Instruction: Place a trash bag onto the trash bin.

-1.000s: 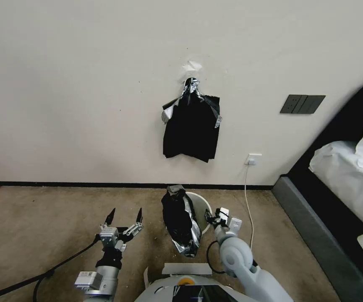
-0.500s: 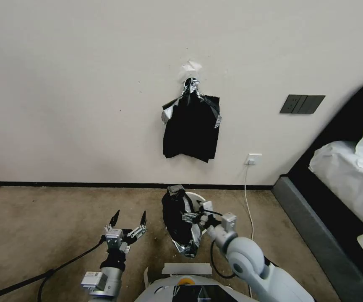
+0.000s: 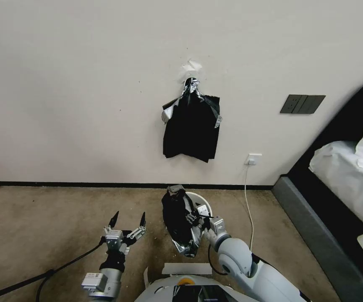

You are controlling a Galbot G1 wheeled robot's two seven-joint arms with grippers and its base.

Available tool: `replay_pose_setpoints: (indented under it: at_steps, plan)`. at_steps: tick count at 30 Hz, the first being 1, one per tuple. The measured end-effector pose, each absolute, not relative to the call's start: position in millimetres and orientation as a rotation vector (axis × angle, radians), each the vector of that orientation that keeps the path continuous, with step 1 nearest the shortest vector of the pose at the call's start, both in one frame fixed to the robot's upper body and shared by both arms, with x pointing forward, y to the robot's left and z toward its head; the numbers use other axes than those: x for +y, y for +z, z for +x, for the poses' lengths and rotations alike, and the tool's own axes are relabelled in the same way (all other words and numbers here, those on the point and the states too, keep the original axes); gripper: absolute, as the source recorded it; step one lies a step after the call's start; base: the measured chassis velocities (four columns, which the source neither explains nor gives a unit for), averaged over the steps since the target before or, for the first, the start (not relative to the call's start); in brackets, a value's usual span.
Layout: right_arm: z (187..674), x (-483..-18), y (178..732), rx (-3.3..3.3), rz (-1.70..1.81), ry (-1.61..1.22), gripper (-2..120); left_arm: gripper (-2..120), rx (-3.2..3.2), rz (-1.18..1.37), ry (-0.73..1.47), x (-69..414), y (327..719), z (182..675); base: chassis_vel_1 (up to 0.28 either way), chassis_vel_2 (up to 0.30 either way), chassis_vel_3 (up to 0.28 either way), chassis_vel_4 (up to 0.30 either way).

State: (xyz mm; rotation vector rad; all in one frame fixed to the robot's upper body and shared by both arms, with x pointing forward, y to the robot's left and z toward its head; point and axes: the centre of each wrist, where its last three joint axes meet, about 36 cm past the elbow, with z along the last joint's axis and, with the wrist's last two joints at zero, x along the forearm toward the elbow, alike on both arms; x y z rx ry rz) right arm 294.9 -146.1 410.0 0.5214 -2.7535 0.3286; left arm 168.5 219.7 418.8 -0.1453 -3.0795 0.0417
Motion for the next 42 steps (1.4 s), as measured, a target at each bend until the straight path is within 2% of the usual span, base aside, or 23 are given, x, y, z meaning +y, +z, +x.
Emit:
replay_pose_setpoints:
  at_steps: [2,3,6,8,16,23,42]
  plan:
    - [293.4,-147.2,410.5,-2.761,0.518,0.339,18,100,-3.070,-0.163,0.044,216.8,416.8,169.4,0.000,0.000,0.000,0.000]
    - [293.4,-147.2,410.5,-2.761,0.518,0.339,18,100,-3.070,-0.163,0.044,216.8,416.8,169.4,0.000,0.000,0.000,0.000]
    - [291.5,-148.3,409.8,-2.778,0.513,0.355,4,100,-3.049,-0.207,0.043,211.4,415.8,172.7,0.000,0.000,0.000,0.000]
    - [291.3,-148.6,409.6,-2.785,0.514,0.362,0,100,-3.039,-0.223,0.045,208.3,416.1,174.6,0.000,0.000,0.000,0.000]
    - [293.4,-151.4,407.9,-2.798,0.535,0.370,0,100,-2.929,-0.257,0.014,189.7,417.6,186.6,0.000,0.000,0.000,0.000]
    - [295.6,-152.6,409.9,-2.789,0.567,0.333,0,100,-2.705,-0.135,0.115,150.9,425.5,226.2,0.000,0.000,0.000,0.000]
    - [289.9,-152.9,409.5,-2.776,0.550,0.312,0,100,-2.459,-0.001,0.194,112.5,419.6,327.1,0.000,0.000,0.000,0.000]
